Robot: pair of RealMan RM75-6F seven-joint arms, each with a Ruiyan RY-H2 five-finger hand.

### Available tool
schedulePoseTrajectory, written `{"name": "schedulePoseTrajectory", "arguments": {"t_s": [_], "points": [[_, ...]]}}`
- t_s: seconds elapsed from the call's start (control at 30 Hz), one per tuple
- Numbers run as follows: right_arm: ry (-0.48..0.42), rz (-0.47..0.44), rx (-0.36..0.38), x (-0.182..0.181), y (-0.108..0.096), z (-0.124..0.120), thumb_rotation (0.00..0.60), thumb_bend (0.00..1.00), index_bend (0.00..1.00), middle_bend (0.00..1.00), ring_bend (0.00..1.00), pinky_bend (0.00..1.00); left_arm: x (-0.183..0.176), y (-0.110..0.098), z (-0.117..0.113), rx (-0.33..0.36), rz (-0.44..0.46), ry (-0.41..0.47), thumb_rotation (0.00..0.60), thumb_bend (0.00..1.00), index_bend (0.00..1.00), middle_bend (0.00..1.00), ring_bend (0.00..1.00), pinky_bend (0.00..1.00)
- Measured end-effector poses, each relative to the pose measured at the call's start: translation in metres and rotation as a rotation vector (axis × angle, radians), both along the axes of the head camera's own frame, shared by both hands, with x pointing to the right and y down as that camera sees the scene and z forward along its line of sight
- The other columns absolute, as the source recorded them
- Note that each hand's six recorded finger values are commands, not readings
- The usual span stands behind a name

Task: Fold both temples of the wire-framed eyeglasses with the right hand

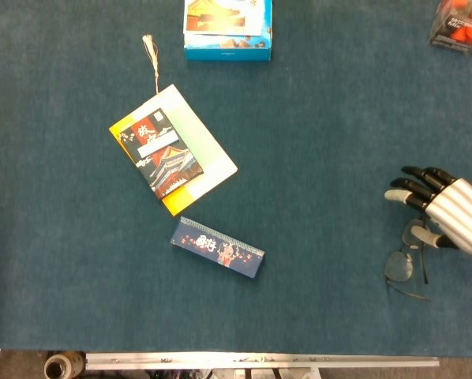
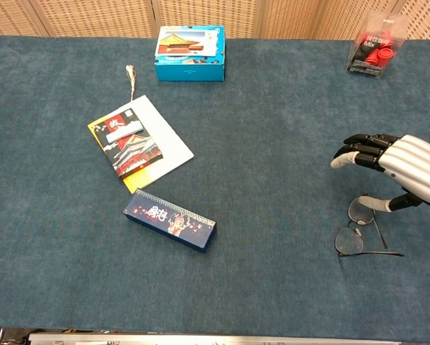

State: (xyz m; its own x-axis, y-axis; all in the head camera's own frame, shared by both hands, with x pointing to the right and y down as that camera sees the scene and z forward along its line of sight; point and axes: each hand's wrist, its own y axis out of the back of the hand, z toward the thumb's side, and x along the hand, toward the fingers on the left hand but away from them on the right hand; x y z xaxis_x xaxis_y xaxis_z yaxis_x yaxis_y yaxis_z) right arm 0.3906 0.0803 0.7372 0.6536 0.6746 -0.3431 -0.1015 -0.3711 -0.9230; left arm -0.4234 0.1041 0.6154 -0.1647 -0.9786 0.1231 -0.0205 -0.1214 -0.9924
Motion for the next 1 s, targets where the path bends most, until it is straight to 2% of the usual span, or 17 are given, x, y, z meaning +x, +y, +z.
{"name": "schedulePoseTrajectory", "arguments": {"t_s": [1.0], "points": [[0.047,0.001,-0.053,0.008,0.007,0.020,0.600,0.22,0.29,0.27,0.15,0.27,-0.001,0.001,-0.003,0.007,-0.005,0.001,0.600,0.49,0.57,0.51,0.43,0.52]]}}
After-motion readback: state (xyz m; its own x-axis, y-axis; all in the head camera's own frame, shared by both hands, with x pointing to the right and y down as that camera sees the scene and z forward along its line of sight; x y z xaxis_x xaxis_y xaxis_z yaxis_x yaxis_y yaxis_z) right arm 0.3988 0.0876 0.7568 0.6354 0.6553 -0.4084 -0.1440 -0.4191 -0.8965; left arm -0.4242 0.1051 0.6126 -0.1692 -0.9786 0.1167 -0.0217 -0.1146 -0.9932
